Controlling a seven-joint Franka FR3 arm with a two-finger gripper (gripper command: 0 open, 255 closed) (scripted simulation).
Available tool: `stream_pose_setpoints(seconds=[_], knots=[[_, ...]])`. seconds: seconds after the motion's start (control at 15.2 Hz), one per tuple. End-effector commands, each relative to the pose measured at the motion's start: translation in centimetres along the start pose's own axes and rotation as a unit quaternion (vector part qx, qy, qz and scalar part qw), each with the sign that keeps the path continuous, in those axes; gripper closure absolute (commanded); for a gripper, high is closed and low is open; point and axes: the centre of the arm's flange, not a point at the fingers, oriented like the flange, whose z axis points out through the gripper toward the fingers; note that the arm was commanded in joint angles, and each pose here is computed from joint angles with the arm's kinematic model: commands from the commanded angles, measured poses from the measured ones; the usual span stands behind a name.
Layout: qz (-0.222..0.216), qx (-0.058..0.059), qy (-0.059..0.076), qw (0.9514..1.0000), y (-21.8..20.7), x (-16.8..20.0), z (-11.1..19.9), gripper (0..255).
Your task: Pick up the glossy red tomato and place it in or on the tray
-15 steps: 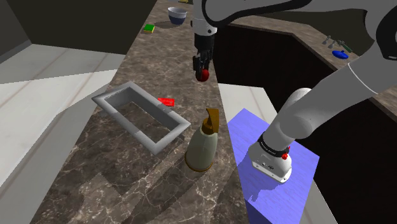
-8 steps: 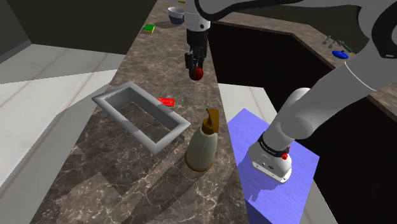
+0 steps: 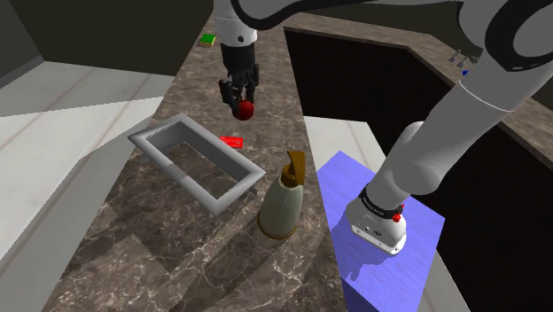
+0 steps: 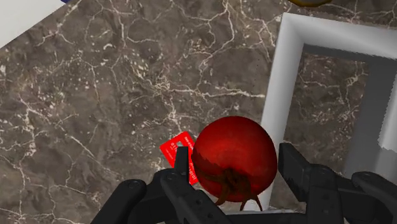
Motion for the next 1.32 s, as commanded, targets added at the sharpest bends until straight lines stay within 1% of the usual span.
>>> stream_pose_setpoints(seconds=[0.0, 0.59, 1.25], knots=[[0.001, 0.000, 0.000, 1.0000, -2.5, 1.1, -0.4, 255], [0.001, 0.000, 0.000, 1.0000, -13.0, 6.2, -1.5, 255], [0.001, 0.000, 0.000, 1.0000, -13.1, 7.0, 3.7, 255]])
